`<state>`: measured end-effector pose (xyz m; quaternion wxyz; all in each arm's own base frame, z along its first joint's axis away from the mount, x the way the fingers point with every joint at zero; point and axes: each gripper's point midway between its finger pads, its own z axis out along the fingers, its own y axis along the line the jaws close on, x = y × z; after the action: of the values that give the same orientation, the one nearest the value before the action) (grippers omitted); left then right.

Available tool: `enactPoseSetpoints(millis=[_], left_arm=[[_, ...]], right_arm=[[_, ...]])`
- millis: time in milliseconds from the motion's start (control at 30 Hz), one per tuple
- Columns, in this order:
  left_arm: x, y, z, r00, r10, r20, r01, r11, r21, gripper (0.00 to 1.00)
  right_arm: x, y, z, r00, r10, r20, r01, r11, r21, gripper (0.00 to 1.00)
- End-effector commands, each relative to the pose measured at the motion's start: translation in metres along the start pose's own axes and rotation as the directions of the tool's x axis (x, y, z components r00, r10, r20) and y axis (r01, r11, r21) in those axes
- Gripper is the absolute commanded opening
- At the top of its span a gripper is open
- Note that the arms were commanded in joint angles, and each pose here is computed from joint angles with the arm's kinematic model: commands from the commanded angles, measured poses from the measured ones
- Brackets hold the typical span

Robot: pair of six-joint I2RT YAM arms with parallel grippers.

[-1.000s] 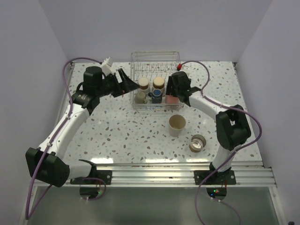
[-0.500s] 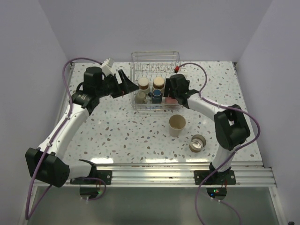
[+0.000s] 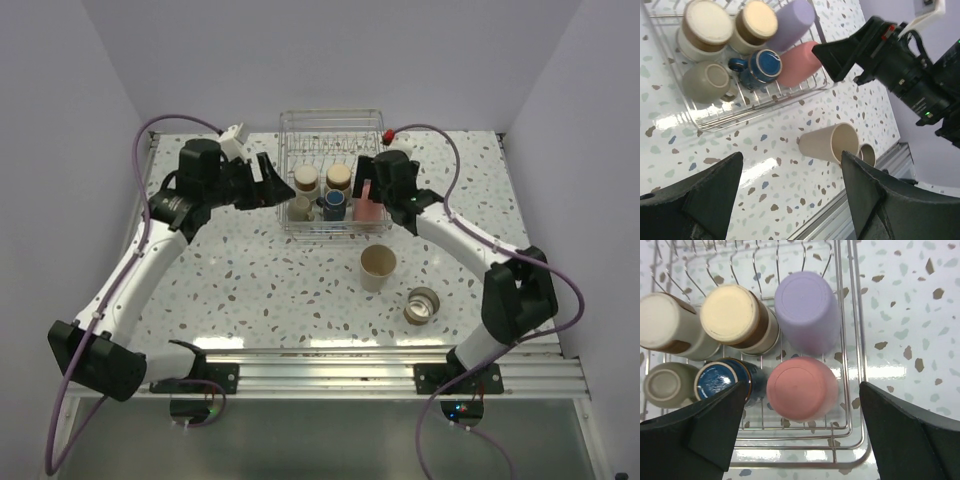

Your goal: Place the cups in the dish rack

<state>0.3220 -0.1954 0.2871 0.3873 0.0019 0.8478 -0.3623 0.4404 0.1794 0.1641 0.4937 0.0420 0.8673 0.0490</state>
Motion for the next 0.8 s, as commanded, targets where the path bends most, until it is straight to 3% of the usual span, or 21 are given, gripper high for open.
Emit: enactPoseSetpoints(millis=[0, 133, 267, 333, 567, 767], left_arm=[[0.016, -0.02, 0.006, 0.983, 0.157, -0.091, -0.155, 0.988, 0.028, 0.82], [0.058, -0.036, 0.025, 0.949, 0.22, -0.226, -0.205, 0.975, 0.09, 0.81], [0.097, -0.056, 0.044, 0.919, 0.25, -0.305, -0.205, 0.964, 0.172, 0.8], [0.121, -0.066, 0.056, 0.896, 0.263, -0.358, -0.208, 0.961, 0.185, 0.8], [0.16, -0.087, 0.089, 0.88, 0.258, -0.398, -0.188, 0.96, 0.207, 0.79], [0.175, -0.076, 0.126, 0.875, 0.223, -0.43, -0.18, 0.974, 0.139, 0.78]], right_arm=[[-0.053, -0.007, -0.046, 0.991, 0.035, 0.126, -0.035, 0.999, 0.001, 0.99], [-0.08, -0.012, -0.082, 0.984, 0.066, 0.164, -0.064, 0.998, -0.018, 0.99], [-0.077, -0.021, -0.109, 0.992, 0.082, 0.093, -0.082, 0.997, 0.0, 0.98], [-0.081, -0.027, -0.128, 0.988, 0.108, 0.113, -0.107, 0.994, -0.013, 0.99], [-0.07, -0.037, -0.167, 0.981, 0.165, 0.097, -0.16, 0.985, -0.061, 0.99], [-0.068, -0.051, -0.19, 0.972, 0.189, 0.137, -0.182, 0.981, -0.066, 0.98]])
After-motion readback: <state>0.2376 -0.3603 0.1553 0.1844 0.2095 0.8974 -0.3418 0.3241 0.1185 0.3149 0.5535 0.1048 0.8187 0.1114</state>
